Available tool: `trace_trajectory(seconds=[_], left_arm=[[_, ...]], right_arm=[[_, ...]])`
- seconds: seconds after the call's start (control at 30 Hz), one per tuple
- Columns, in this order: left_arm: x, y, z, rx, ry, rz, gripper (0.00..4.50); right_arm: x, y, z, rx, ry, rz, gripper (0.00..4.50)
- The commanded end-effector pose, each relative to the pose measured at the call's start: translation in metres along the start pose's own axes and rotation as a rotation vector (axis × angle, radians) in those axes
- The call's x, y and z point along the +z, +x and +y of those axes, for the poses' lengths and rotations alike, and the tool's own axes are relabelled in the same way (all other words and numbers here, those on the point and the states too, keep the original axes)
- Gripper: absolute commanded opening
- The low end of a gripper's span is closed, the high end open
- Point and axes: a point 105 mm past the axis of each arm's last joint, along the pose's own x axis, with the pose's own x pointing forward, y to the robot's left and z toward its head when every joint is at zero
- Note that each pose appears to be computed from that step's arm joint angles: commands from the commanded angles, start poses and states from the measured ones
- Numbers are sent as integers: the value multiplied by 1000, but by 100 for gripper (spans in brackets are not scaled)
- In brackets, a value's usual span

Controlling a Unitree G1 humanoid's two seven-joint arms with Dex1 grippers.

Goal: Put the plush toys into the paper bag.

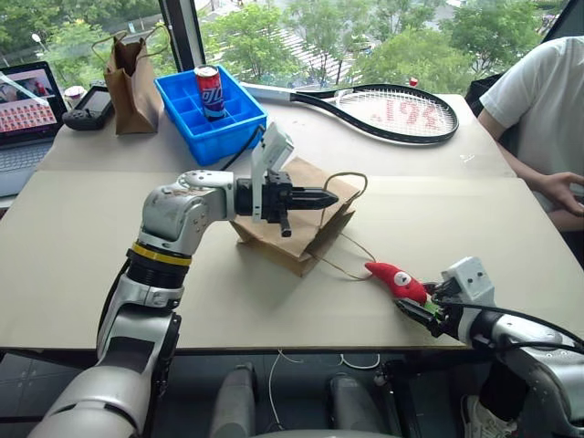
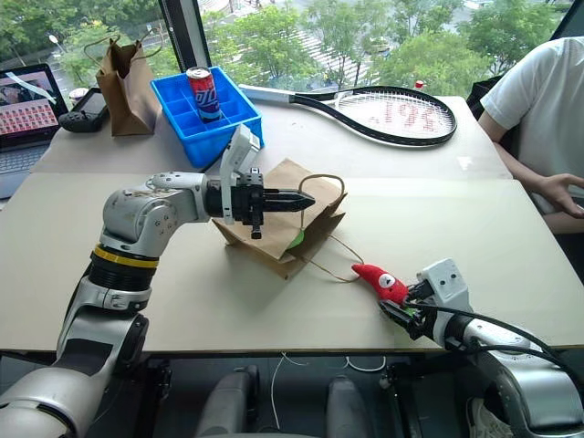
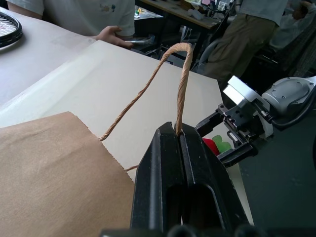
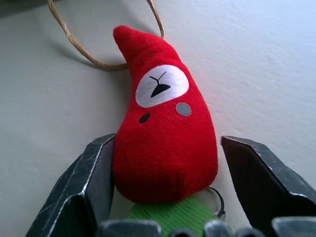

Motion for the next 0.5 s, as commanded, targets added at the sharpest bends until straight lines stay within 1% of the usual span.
trace_trajectory(seconds=[0.03,0.1,0.17,0.23,0.33,0.43,0.5], left_arm=[[21,-1,-7,-22,80,-19,0],[25,0,-10,-28,94,-19,0],[31,0,-12,-30,106,-24,0],[36,0,-12,-25,119,-32,0],[43,0,-12,-20,131,-44,0],[47,2,-15,-24,135,-53,0],[47,4,-16,-23,134,-60,0]], right_arm=[[35,-6,-7,-24,-82,-129,217],[52,-9,-10,-32,-148,-162,137],[79,-10,-7,-20,-194,-227,82],[97,-5,1,10,-243,-243,7],[105,15,9,37,-336,-191,2],[113,40,14,51,-376,-182,2],[125,60,29,101,-392,-212,2]])
